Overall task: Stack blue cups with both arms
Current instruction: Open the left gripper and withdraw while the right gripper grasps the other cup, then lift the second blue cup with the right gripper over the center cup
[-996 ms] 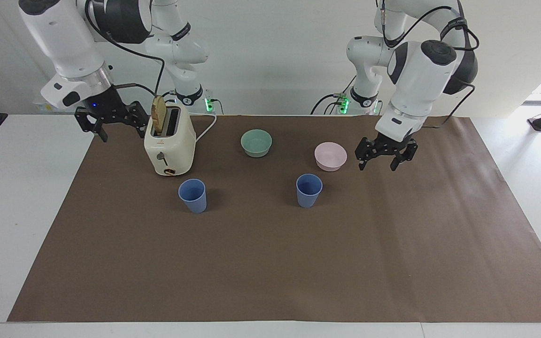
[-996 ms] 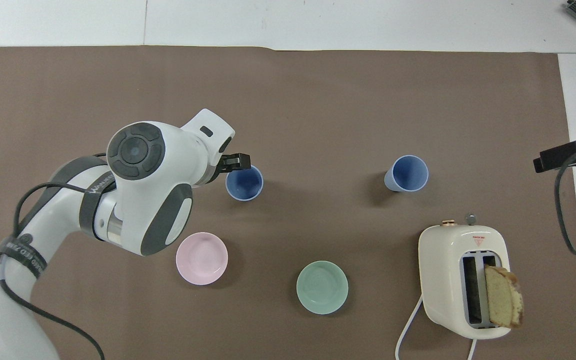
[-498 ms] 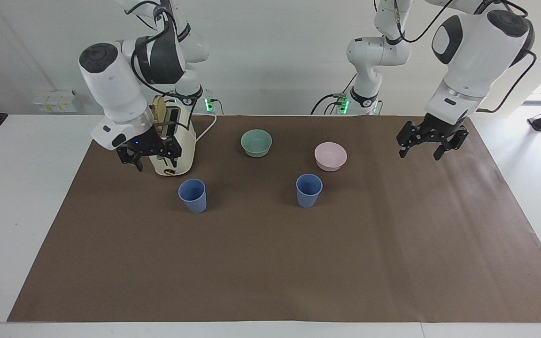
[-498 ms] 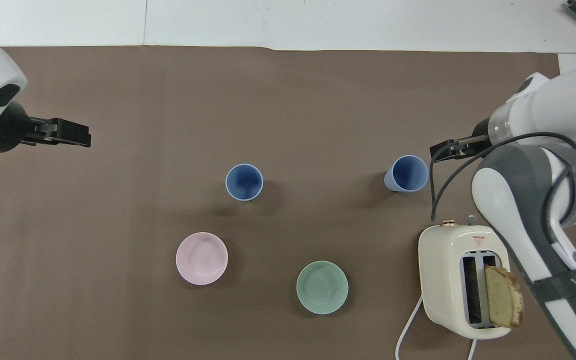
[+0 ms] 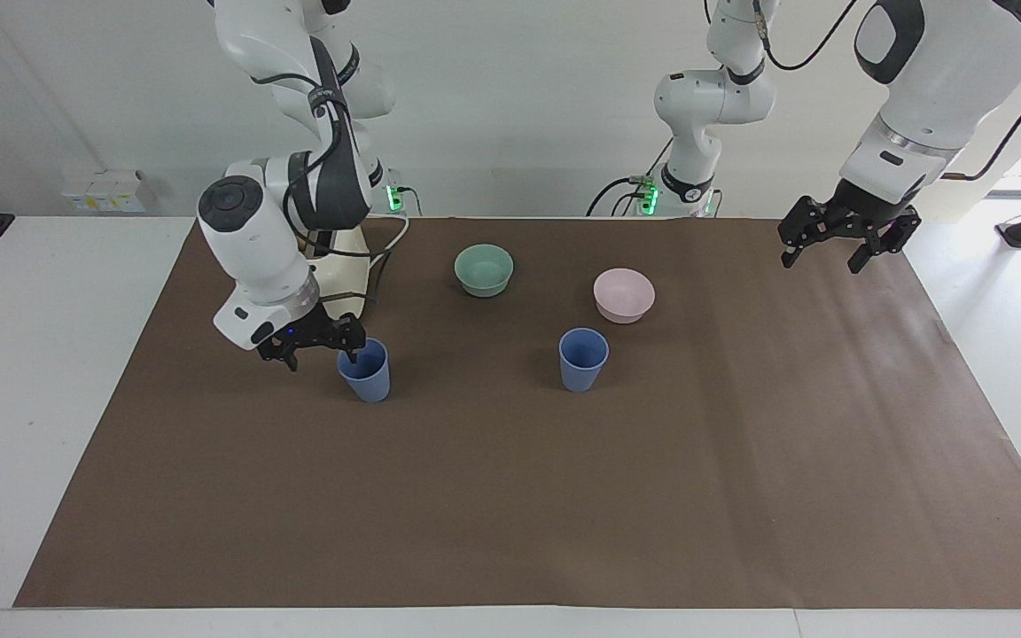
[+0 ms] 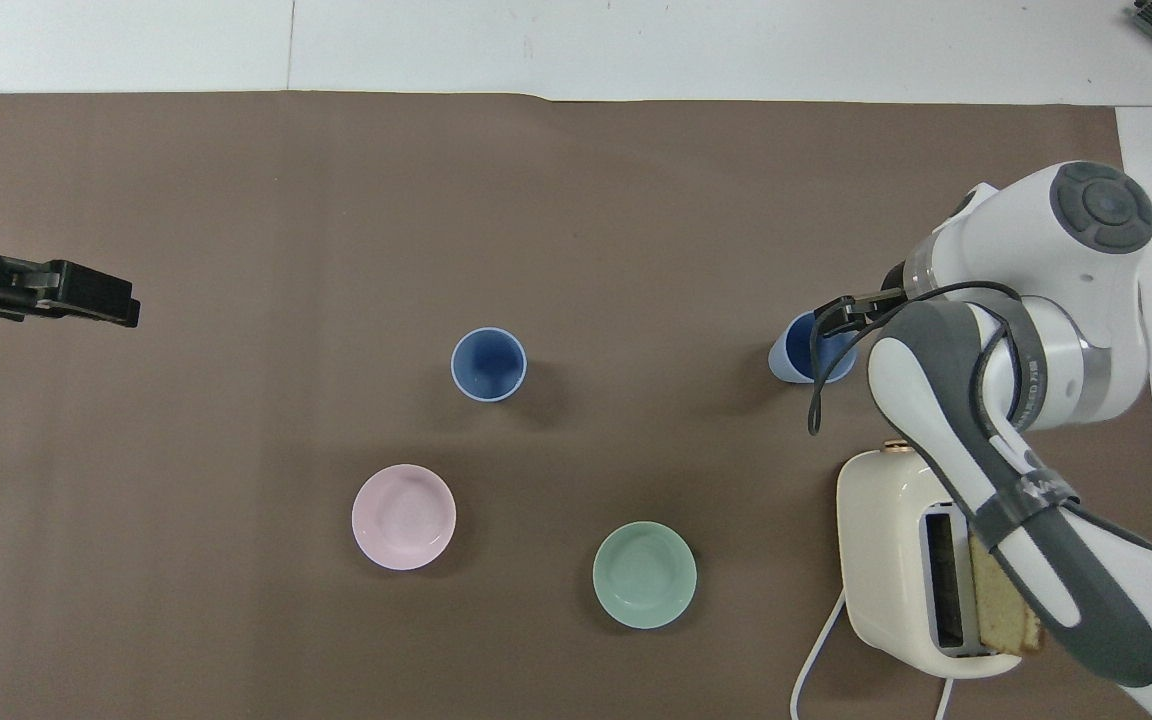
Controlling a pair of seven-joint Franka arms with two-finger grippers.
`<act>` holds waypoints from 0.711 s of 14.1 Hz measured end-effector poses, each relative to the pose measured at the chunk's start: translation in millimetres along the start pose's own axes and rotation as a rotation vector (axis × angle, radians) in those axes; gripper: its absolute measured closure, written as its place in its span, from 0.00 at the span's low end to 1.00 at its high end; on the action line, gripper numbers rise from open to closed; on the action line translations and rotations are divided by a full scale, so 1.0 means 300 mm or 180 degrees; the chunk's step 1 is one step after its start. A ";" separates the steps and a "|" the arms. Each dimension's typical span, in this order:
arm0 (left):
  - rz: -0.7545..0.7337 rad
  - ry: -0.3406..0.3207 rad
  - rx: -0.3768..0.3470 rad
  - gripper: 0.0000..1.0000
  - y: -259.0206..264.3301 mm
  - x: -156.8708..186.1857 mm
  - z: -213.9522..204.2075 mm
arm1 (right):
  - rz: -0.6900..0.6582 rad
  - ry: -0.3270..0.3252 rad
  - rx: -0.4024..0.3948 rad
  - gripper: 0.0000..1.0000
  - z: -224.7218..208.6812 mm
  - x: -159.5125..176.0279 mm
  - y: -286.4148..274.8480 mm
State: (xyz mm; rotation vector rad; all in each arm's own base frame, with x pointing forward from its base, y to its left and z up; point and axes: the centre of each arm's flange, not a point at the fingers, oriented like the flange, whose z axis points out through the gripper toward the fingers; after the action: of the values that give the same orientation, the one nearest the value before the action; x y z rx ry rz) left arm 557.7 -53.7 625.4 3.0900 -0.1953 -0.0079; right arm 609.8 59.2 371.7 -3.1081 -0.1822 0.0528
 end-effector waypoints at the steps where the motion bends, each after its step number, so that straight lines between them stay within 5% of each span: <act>1: -0.0006 0.0002 0.0005 0.00 -0.005 -0.006 -0.008 | 0.0001 -0.0039 0.0001 0.00 0.025 -0.009 0.000; 3: -0.0018 0.0018 0.0007 0.00 -0.012 -0.011 -0.017 | 0.0000 -0.0075 0.0002 0.10 0.044 -0.017 0.000; 7: -0.0070 0.0018 0.0013 0.00 -0.045 -0.013 -0.018 | -0.0003 -0.0078 0.0003 0.63 0.046 -0.018 -0.003; 10: -0.0089 0.0016 0.0013 0.00 -0.060 -0.016 -0.021 | -0.0006 -0.0061 0.0011 0.93 0.037 -0.014 -0.007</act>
State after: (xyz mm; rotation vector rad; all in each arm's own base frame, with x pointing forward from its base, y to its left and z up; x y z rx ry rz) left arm 555.2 -34.9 630.8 3.0964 -0.1521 -0.0008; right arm 604.8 61.2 360.8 -3.1050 -0.1854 0.0825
